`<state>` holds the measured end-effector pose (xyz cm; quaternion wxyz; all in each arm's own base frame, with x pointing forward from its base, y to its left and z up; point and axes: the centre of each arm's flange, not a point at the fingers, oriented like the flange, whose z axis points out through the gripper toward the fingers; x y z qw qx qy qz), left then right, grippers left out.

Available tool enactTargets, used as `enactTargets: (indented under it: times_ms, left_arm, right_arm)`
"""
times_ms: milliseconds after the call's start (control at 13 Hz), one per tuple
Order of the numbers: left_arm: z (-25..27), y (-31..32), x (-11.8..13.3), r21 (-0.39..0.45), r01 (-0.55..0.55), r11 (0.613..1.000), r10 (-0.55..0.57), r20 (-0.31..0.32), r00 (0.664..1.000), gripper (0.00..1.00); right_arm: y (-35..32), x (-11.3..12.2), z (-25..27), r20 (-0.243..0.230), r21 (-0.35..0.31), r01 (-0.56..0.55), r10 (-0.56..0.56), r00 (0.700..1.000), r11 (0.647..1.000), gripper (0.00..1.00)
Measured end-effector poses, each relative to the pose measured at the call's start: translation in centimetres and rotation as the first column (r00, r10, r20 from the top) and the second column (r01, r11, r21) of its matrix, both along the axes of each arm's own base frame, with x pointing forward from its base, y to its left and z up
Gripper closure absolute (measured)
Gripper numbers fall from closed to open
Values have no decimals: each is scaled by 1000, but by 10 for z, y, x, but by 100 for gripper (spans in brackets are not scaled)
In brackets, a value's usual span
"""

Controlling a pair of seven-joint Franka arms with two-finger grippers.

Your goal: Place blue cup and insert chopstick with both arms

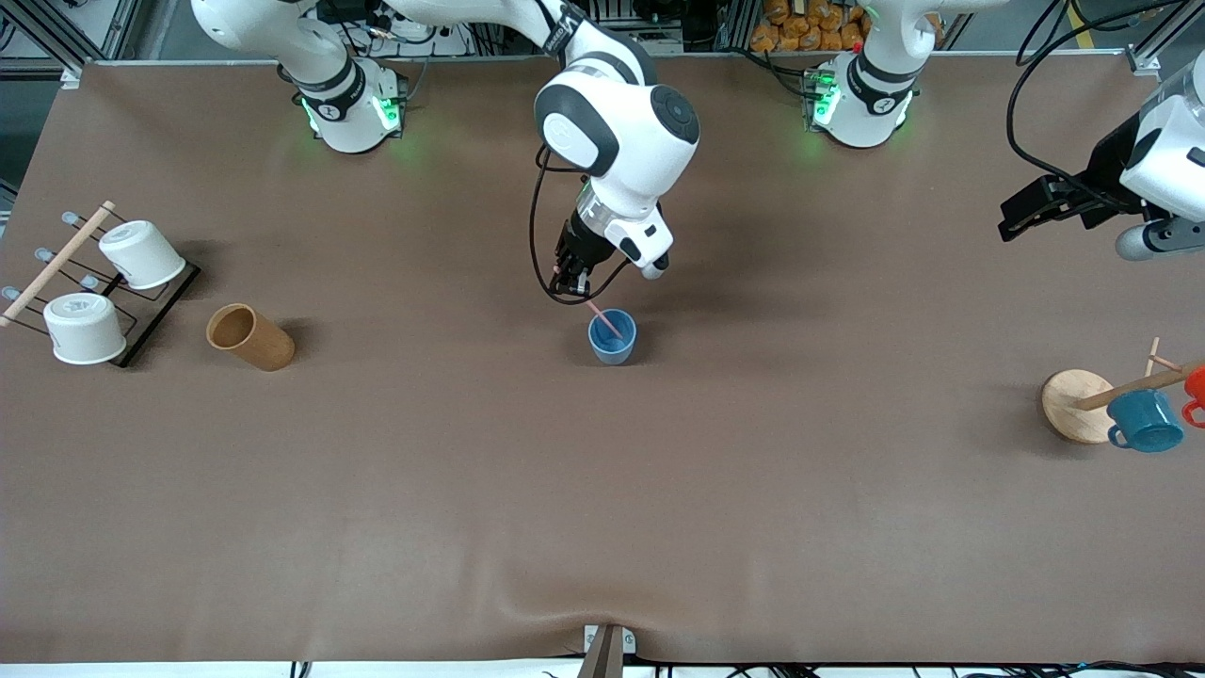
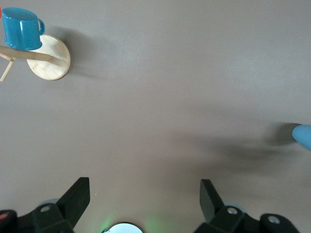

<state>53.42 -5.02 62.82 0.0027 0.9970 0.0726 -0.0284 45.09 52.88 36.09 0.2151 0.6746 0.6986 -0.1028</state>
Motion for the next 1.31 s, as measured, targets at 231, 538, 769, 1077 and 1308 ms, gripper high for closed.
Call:
enactTargets:
  times_ms: [231,538,769,1077,1308]
  left_arm:
    - [0,-1,0,-20,0,1000,0,0,1000,0]
    - [0,-1,0,-21,-2,1000,2,1,1000,0]
    - [0,2,0,-21,-7,1000,7,1,1000,0]
    - [0,2,1,-21,-7,1000,7,1,1000,0]
    - [1,2,1,-22,-6,1000,6,2,1000,0]
  right_arm:
    - [0,1,-2,0,-1,1,-1,1000,1000,94]
    - [3,3,-7,4,8,-5,5,1000,1000,87]
    - [4,4,-7,7,13,-7,7,1000,1000,52]
    - [7,4,0,16,25,-10,10,1000,1000,8]
    - [11,4,31,46,67,-12,9,999,998,0]
